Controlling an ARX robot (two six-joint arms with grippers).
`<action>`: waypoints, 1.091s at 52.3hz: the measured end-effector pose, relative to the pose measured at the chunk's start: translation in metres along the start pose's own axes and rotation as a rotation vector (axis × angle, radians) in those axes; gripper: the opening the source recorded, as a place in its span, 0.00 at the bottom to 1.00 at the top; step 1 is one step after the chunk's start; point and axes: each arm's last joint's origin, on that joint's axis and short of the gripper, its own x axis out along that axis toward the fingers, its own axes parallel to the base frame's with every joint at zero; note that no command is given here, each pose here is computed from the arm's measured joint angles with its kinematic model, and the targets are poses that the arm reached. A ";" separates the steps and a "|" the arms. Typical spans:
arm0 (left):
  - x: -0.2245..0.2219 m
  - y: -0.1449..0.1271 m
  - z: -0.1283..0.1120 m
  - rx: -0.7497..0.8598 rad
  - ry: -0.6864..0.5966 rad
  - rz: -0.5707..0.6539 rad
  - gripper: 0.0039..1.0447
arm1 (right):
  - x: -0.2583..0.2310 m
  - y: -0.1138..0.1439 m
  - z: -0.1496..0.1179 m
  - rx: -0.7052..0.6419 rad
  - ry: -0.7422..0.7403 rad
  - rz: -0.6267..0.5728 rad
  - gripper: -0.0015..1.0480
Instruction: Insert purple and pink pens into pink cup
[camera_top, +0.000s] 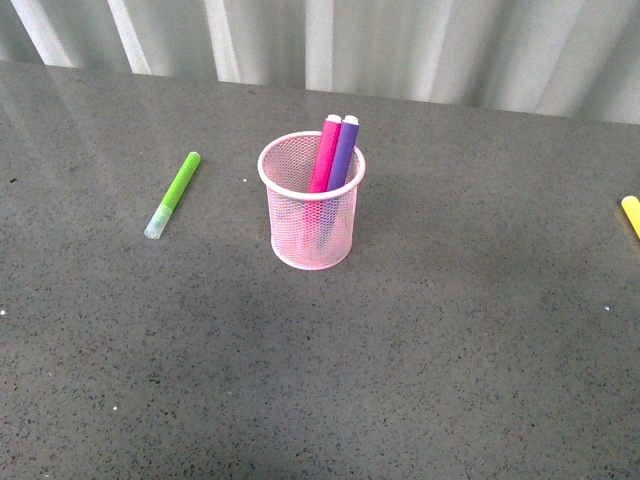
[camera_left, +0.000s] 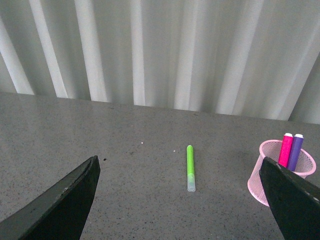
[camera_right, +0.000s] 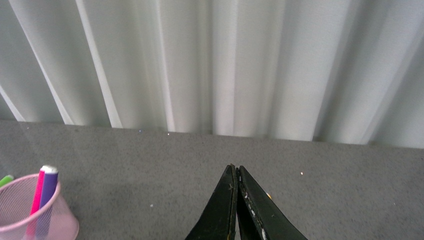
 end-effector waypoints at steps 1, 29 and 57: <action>0.000 0.000 0.000 0.000 0.000 0.000 0.94 | -0.001 -0.001 0.000 0.000 0.000 0.002 0.03; 0.000 0.000 0.000 0.000 0.000 0.000 0.94 | -0.028 -0.016 -0.008 0.002 -0.031 -0.007 0.03; 0.000 0.000 0.000 0.000 0.000 0.000 0.94 | -0.043 -0.016 -0.007 0.002 -0.033 -0.008 0.03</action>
